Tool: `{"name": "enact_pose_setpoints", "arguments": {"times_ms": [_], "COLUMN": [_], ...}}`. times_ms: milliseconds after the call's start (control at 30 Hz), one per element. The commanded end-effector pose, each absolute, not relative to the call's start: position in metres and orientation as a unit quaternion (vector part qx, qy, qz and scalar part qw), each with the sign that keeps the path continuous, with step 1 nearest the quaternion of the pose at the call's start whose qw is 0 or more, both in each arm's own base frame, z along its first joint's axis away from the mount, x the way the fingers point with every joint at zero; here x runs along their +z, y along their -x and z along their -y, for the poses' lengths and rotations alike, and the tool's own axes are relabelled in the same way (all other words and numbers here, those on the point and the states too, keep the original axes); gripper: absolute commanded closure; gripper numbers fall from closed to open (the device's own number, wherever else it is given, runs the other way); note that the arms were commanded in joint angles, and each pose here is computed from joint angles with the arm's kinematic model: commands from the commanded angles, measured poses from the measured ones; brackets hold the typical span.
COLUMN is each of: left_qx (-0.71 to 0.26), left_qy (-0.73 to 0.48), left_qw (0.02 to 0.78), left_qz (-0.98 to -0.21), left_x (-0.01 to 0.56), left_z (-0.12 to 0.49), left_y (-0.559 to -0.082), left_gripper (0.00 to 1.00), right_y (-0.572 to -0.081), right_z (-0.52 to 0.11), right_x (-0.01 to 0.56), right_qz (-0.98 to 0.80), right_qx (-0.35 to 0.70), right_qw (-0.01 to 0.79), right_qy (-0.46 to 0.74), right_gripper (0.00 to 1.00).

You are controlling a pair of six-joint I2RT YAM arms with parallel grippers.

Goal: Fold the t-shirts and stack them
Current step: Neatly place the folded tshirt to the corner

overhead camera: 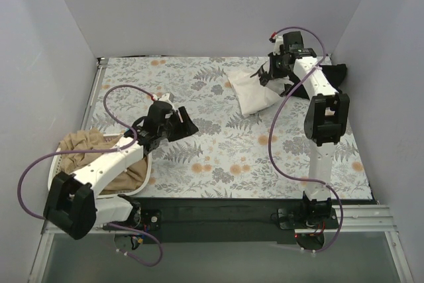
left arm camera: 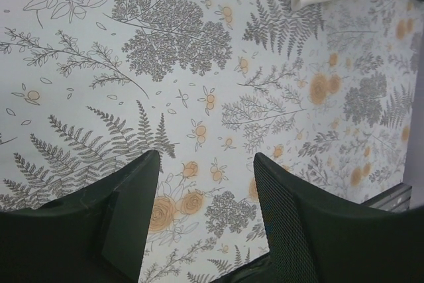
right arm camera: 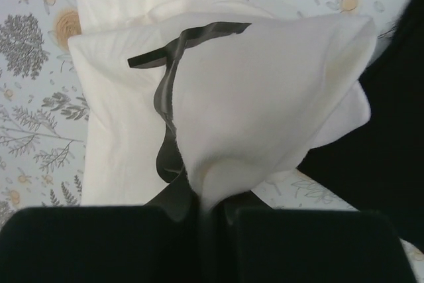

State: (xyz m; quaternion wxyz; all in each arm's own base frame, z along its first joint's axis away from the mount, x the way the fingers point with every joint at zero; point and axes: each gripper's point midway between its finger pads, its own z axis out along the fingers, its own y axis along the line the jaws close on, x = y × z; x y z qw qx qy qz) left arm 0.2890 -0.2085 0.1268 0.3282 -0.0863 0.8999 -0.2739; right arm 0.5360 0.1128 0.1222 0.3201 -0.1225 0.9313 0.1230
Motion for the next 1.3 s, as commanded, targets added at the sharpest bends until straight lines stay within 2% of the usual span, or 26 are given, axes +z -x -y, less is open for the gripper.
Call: {"name": "enact_pose_setpoints", "arguments": {"times_ms": [0, 233, 667, 967, 1267], "left_qx": [-0.274, -0.27, -0.253, -0.254, -0.262], "left_qy": [0.085, 0.098, 0.108, 0.107, 0.112], "left_qw": [0.347, 0.331, 0.3, 0.291, 0.288], "left_qz": [-0.893, -0.899, -0.913, -0.916, -0.914], "left_x": [0.142, 0.129, 0.096, 0.09, 0.091], "left_z": [0.199, 0.187, 0.175, 0.175, 0.174], "left_y": [-0.279, -0.256, -0.234, -0.23, -0.223], "left_gripper": [0.42, 0.42, 0.42, 0.42, 0.42], "right_y": [-0.562, -0.589, -0.616, -0.615, -0.612], "right_z": [-0.089, -0.049, 0.015, 0.048, 0.08], "right_x": [0.158, 0.189, 0.252, 0.262, 0.264], "right_qz": [-0.92, -0.905, -0.862, -0.854, -0.85], "right_qx": [0.075, 0.03, 0.04, 0.025, -0.048], "right_qw": [0.366, 0.412, 0.504, 0.519, 0.523], "right_qy": [0.119, 0.096, 0.02, -0.01, -0.044], "right_gripper": [0.99, 0.99, 0.99, 0.99, 0.99]}}
